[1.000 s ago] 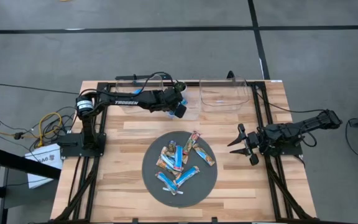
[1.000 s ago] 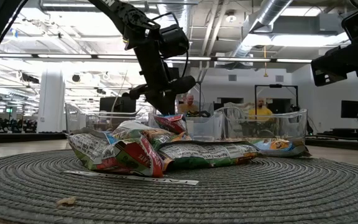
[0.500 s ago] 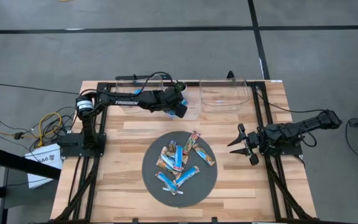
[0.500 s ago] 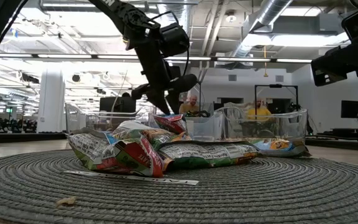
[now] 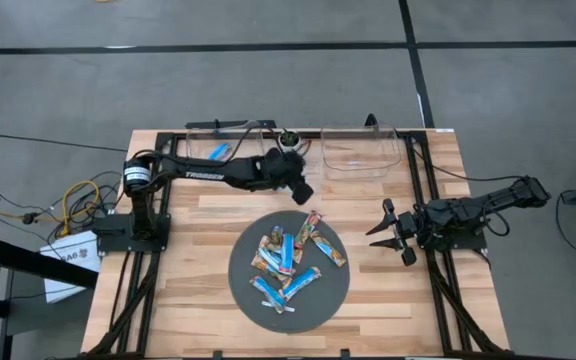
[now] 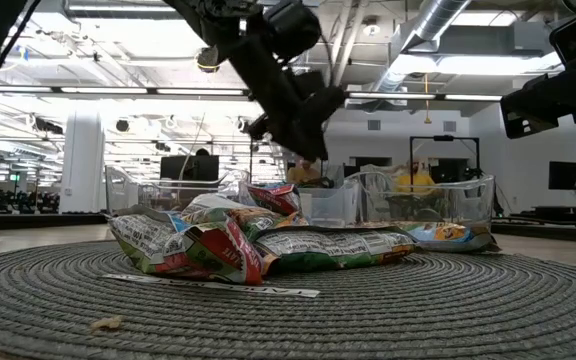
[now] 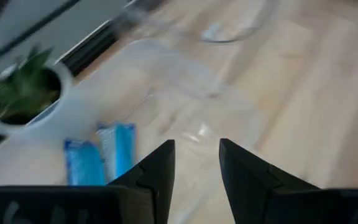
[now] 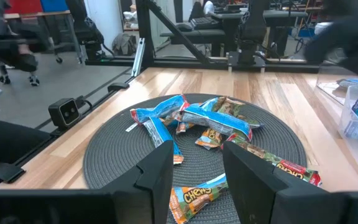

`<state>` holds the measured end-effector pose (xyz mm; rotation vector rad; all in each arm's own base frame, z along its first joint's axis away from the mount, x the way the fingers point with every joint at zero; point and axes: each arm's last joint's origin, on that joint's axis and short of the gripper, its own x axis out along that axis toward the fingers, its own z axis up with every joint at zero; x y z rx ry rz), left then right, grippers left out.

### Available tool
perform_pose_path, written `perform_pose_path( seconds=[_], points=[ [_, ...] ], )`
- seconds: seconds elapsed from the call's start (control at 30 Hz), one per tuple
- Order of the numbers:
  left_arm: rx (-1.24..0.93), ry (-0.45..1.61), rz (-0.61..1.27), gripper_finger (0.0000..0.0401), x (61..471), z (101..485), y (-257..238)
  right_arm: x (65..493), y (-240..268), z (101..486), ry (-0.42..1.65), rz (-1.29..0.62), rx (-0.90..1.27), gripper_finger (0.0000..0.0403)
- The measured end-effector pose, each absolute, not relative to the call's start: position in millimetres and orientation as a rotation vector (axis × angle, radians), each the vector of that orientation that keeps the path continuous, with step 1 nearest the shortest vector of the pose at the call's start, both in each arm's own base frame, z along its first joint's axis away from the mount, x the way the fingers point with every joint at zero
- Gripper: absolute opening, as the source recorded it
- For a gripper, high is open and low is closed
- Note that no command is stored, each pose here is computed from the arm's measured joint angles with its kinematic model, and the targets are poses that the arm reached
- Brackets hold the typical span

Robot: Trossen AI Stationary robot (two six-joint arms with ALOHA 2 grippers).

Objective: Pick and place Granola Bars by type
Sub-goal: Put the blue granola bar into the white bin

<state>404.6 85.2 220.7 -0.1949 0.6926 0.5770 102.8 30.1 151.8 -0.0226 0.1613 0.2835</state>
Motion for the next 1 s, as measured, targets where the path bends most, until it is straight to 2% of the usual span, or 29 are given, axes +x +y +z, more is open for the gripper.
perform_pose_path(
  seconds=[0.4, 0.73, 1.0],
  points=[
    [0.328, 0.922, -0.018, 0.0117, 404, 213, -4, 103, 30, 152, 0.161, 0.283, -0.023, 0.0133],
    [0.451, 1.196, -0.149, 0.0117, 379, 200, -21, 103, 30, 152, 0.161, 0.283, -0.023, 0.0133],
    [0.785, 1.291, -0.23, 0.0117, 370, 193, -20, 103, 30, 152, 0.161, 0.283, -0.023, 0.0133]
  ],
)
